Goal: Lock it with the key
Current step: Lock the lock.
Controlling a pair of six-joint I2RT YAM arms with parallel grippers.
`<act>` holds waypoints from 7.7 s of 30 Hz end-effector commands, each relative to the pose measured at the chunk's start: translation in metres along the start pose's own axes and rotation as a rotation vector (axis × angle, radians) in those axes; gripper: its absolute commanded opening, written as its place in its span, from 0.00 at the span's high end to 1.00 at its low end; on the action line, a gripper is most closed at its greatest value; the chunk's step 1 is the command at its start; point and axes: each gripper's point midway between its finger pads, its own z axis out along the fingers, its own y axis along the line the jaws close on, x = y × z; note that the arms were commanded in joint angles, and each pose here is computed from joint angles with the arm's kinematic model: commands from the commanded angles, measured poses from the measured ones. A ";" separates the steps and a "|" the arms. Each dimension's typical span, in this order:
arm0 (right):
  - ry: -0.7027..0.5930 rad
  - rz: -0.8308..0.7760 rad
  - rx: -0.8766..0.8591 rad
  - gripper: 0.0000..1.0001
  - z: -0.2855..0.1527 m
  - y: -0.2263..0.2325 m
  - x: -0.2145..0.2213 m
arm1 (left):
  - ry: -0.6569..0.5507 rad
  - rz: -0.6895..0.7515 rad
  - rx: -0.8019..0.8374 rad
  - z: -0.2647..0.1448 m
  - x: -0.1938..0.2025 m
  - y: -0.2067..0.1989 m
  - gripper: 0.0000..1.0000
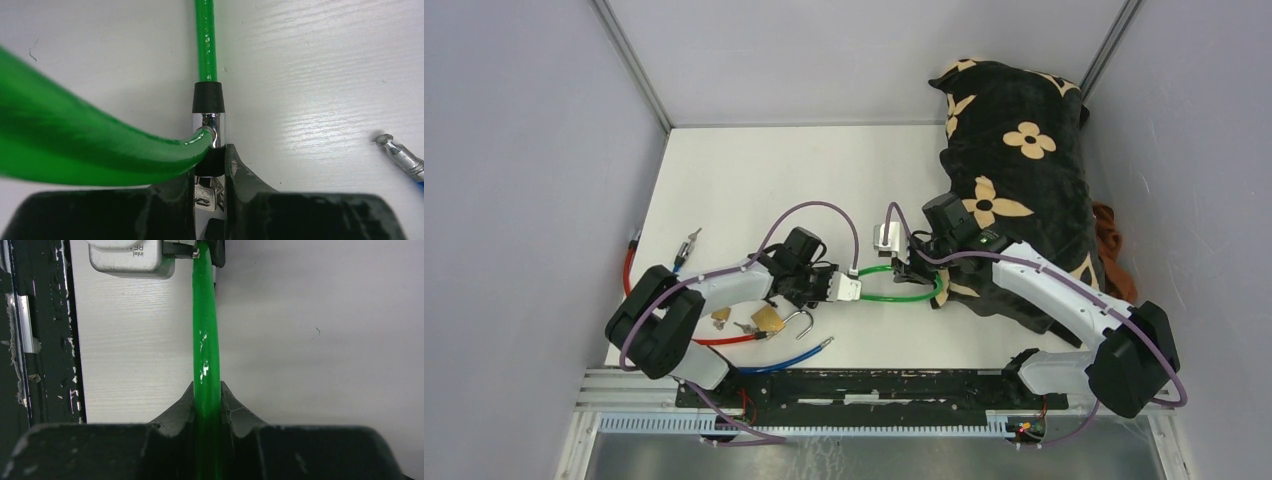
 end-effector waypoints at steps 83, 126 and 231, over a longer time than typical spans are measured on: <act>-0.488 0.076 -0.158 1.00 0.160 -0.011 -0.013 | -0.162 -0.164 -0.088 -0.013 -0.047 0.019 0.98; -0.383 0.118 -0.160 1.00 0.032 0.007 -0.079 | -0.406 0.173 -0.322 -0.149 -0.130 0.029 0.38; -0.380 -0.021 -0.103 1.00 0.029 -0.013 -0.072 | -0.410 -0.036 -0.224 -0.144 -0.135 0.023 0.16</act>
